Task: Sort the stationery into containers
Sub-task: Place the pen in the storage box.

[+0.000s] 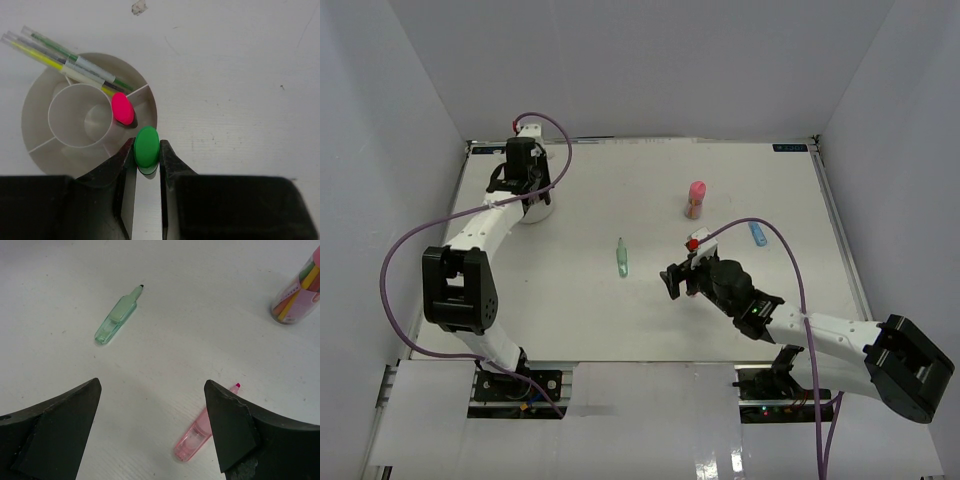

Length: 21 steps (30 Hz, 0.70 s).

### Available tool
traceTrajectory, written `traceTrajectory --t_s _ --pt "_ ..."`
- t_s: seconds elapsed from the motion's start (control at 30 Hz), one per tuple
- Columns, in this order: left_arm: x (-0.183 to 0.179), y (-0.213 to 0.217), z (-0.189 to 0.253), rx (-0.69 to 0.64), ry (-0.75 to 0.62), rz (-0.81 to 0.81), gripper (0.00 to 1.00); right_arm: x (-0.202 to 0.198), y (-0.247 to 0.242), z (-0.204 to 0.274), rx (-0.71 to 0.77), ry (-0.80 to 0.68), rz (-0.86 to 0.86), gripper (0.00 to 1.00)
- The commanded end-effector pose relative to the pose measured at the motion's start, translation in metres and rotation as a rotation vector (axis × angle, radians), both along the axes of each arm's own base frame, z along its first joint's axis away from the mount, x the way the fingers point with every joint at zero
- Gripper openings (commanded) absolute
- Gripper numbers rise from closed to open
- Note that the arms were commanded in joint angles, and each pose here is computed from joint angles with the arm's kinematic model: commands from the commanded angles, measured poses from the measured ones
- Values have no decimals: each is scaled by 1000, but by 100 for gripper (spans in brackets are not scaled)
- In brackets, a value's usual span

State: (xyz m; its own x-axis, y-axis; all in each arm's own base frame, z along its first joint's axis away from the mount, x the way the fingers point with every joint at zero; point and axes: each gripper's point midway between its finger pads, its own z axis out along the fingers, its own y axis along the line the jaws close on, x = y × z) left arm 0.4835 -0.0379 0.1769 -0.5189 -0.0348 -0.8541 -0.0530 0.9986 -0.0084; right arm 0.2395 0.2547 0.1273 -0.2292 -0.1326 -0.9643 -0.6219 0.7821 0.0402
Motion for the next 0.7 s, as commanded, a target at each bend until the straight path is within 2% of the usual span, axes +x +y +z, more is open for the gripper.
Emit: traceTrajectory --t_s 0.0,0.27,0.67 --pt "16 0 57 0 -159 -26 9 2 1 10 38 -16 4 90" --pt "9 -3 88 9 -243 -62 11 3 3 5 32 0 14 90" --pt "20 12 61 47 -214 -25 15 3 5 1 22 11 35 90"
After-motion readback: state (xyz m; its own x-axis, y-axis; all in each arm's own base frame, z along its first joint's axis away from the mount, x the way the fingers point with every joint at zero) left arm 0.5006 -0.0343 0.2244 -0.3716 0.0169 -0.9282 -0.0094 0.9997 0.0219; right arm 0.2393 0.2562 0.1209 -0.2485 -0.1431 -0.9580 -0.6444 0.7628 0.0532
